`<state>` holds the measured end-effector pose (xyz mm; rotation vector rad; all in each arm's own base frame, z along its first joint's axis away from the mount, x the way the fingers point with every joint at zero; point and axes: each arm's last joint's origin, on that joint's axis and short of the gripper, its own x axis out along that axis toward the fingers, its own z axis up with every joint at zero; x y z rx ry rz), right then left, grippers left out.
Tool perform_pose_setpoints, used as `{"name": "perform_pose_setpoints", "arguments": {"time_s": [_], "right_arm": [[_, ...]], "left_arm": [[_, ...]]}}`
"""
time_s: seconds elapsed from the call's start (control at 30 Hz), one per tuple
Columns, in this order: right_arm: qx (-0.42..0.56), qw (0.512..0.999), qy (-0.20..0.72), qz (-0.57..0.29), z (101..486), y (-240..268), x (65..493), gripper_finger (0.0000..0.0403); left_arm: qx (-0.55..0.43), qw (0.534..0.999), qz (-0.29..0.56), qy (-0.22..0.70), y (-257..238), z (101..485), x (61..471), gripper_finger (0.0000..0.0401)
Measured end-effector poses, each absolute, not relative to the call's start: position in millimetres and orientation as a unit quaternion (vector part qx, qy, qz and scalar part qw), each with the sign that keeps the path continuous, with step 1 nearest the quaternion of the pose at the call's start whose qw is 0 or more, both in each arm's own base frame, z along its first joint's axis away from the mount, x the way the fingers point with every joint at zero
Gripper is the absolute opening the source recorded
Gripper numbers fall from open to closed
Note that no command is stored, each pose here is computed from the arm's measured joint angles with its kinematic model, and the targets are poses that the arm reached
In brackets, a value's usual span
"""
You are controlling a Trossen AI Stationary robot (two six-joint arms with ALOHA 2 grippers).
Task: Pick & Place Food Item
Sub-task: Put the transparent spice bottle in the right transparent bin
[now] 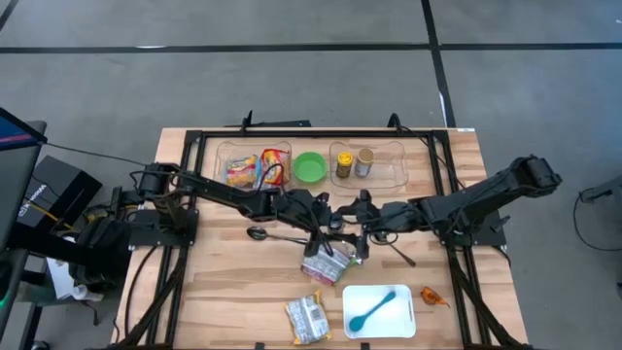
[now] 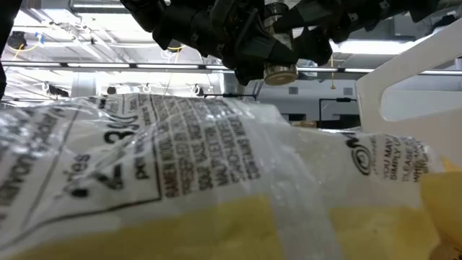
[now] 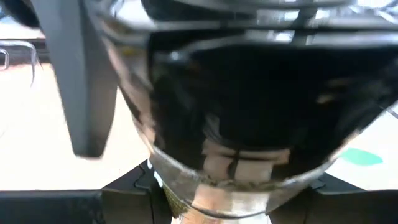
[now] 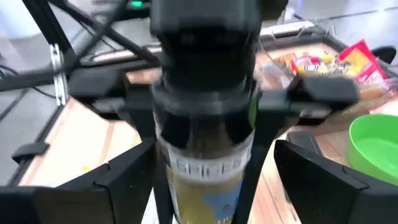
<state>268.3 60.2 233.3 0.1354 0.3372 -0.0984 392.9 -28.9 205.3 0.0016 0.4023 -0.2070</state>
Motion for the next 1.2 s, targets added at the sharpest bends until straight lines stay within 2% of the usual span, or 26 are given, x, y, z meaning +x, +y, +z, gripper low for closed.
{"name": "perform_pose_setpoints", "arguments": {"time_s": [0.87, 1.2], "right_arm": [[0.082, 0.988, 0.127, -0.03, 242.5, 61.6, 270.0, 0.0311], [0.076, 0.986, 0.147, -0.033, 230.8, 62.9, 275.3, 0.031]], "left_arm": [[0.002, 0.975, -0.098, 0.201, -29.5, 204.8, 392.7, 0.0182], [0.002, 0.975, -0.098, 0.201, -29.5, 204.7, 392.7, 0.0182]]}}
